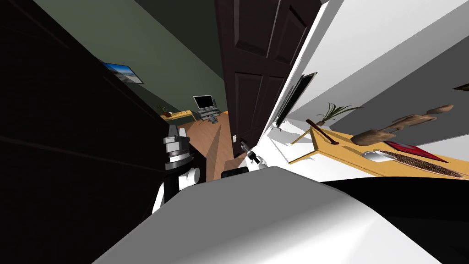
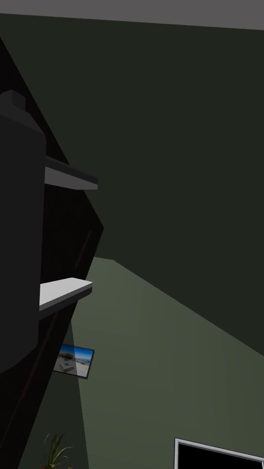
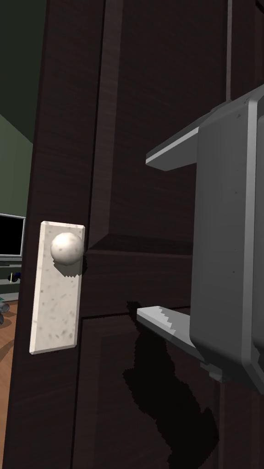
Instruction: Push the door open
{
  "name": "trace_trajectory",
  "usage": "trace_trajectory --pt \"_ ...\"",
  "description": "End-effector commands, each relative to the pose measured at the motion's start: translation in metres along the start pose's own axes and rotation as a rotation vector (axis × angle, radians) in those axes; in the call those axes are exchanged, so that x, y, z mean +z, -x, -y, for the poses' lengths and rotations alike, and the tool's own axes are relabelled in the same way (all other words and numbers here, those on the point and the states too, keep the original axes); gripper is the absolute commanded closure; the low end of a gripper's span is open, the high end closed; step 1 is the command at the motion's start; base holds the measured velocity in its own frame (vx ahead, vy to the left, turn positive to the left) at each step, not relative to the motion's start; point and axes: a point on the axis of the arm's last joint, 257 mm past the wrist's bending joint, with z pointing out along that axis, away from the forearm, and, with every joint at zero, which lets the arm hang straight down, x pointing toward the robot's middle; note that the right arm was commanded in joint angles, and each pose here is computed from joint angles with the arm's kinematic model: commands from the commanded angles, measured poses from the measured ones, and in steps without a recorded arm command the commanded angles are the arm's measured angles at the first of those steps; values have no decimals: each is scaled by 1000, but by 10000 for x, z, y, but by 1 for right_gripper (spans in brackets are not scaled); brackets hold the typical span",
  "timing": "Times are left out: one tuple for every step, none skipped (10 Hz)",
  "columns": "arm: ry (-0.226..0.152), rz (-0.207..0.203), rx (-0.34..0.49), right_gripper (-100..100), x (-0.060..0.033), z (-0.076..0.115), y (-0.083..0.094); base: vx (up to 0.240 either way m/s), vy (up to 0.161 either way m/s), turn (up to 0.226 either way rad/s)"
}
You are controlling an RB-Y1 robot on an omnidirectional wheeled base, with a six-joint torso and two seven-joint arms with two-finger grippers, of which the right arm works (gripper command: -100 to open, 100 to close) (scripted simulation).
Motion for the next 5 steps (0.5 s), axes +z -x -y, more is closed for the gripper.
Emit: trace_trajectory --pt "3 5 -2 -100 3 -3 -4 212 74 32" --pt "4 9 -3 -100 4 -3 -6 218 78 40" --pt "6 13 -4 -100 5 -3 -9 214 124 43" --pt "7 16 -4 -100 6 -4 -12 207 99 31" --pt "9 20 -5 -100 8 -4 -16 205 74 38"
